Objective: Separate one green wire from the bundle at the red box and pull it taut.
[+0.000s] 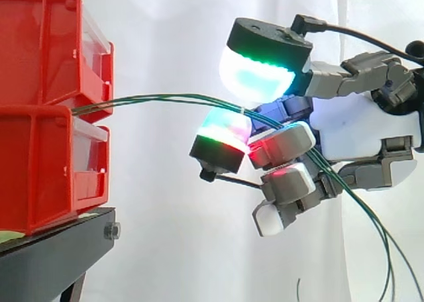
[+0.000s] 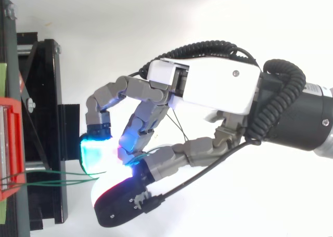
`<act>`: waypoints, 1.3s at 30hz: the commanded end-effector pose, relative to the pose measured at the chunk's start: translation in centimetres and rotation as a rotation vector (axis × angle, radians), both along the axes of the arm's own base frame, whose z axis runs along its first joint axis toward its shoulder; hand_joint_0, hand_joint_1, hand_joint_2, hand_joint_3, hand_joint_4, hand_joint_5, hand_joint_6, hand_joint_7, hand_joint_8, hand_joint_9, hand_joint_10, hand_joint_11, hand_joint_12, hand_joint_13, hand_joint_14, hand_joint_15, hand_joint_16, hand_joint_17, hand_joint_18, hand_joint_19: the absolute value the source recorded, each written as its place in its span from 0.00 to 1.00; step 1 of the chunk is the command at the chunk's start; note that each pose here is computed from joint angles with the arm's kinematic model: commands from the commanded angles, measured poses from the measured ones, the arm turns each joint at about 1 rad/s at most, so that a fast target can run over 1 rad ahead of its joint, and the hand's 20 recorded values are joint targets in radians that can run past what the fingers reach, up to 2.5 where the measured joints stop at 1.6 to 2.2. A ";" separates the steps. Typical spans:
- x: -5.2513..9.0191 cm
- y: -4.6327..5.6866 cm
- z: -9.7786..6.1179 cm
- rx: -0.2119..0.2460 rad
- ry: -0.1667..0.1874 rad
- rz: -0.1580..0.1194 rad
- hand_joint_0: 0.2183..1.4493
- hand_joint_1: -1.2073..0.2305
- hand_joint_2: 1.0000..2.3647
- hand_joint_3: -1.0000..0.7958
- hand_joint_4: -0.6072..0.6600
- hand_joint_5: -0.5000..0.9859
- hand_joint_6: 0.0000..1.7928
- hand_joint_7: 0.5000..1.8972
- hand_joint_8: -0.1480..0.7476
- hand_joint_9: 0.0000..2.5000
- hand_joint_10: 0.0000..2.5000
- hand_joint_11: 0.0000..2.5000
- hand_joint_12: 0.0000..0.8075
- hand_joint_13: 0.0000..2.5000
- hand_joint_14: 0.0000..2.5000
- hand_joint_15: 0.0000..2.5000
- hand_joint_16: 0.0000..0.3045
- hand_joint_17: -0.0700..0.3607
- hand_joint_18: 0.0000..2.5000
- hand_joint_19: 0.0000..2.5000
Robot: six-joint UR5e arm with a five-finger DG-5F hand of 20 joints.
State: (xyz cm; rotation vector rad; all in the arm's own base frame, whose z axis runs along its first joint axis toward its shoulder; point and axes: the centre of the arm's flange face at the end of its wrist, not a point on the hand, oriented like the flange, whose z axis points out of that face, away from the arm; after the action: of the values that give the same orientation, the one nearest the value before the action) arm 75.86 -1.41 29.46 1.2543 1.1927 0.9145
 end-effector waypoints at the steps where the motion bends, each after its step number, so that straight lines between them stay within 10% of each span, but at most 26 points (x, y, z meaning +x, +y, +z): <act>1: 0.0 0.0 0.0 -0.001 0.001 -0.002 0.25 0.32 0.00 0.28 0.66 0.21 0.47 0.46 0.55 0.51 0.00 0.59 0.51 0.51 0.01 0.43 0.20 0.49 0.37 0.19; 11: 0.0 -0.2 -0.1 -0.003 0.004 -0.006 0.25 0.30 0.00 0.28 0.66 0.20 0.47 0.45 0.54 0.52 0.00 0.74 0.50 0.55 0.01 0.55 0.21 0.49 0.38 0.20; 22: -0.1 -0.2 -0.1 -0.003 0.004 -0.006 0.26 0.31 0.00 0.28 0.66 0.20 0.48 0.42 0.53 0.46 0.37 0.71 0.48 0.59 0.14 0.66 0.21 0.49 0.42 0.25; 39: 0.4 -1.3 1.0 0.000 -0.019 -0.012 0.26 0.45 0.00 0.28 0.65 0.20 0.46 0.41 0.53 0.47 0.36 0.70 0.48 0.59 0.11 0.64 0.21 0.50 0.43 0.25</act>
State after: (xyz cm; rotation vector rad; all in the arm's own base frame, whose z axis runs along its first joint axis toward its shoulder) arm 76.09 -1.85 29.99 1.2509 1.1818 0.9137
